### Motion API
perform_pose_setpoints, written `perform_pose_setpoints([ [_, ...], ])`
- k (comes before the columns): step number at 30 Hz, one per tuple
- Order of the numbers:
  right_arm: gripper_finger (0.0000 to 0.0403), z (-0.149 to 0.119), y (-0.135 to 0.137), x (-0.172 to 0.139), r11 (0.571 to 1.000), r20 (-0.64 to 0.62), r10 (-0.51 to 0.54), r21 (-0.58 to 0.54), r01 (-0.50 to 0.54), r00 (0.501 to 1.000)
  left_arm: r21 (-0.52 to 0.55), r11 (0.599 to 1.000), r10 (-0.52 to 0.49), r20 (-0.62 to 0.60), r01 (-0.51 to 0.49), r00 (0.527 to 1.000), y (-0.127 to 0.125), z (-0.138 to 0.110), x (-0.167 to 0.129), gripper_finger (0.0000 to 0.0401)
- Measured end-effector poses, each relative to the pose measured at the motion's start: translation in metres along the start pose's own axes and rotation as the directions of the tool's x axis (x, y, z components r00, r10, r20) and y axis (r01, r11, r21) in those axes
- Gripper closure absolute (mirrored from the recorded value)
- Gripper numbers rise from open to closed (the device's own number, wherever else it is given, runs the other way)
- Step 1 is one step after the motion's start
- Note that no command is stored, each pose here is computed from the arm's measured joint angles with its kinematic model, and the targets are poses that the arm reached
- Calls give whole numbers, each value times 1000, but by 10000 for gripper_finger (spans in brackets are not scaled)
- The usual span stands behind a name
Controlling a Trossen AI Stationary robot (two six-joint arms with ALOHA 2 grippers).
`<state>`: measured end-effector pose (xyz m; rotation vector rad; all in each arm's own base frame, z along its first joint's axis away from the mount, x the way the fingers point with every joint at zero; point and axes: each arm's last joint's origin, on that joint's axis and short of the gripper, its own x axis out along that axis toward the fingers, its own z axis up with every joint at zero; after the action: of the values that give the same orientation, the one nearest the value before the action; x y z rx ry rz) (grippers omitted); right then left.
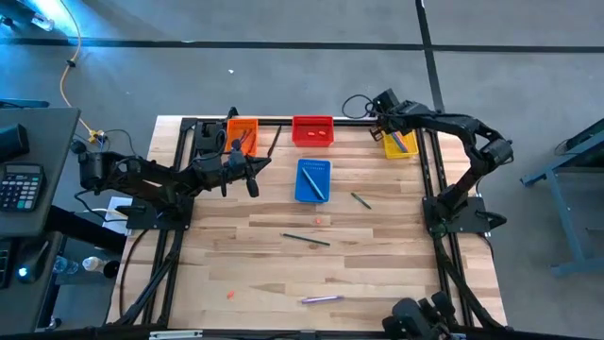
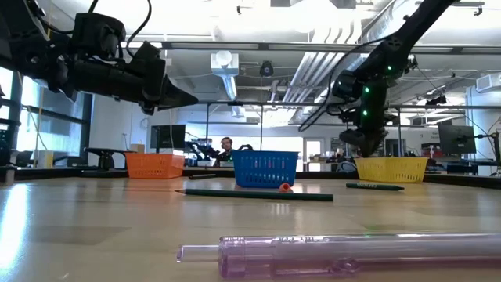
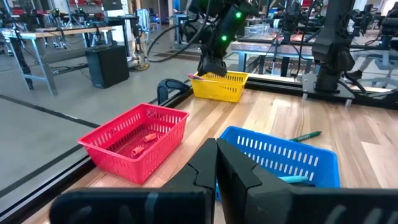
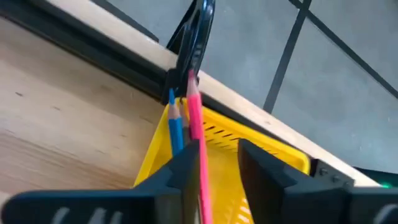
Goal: Sort crayons/erasers/pens/pencils in bins
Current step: Adjust the yellow bin
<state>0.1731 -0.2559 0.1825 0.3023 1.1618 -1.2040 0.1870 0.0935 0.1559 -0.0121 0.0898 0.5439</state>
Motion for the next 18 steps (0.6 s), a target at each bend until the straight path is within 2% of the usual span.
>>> perform_pose_setpoints([
  [2,290,5,-2,-5,1000,-9,1,-8,-1,1000,0,1000,0,0,0,1000,0,0,0,401],
  [5,277,11,-4,-16,997,-54,9,-77,-13,999,0,1000,0,0,0,1000,0,0,0,401],
  [9,303,4,-3,-42,982,-122,67,-168,-87,990,0,1000,1,0,-1,1000,0,0,0,401],
  [14,389,-35,-2,-72,949,-217,207,-193,-250,954,2,1000,0,-7,0,1000,0,-1,0,401],
  [18,385,-69,5,-83,929,-228,301,-151,-339,926,8,1000,0,-7,0,1000,0,-1,0,401],
])
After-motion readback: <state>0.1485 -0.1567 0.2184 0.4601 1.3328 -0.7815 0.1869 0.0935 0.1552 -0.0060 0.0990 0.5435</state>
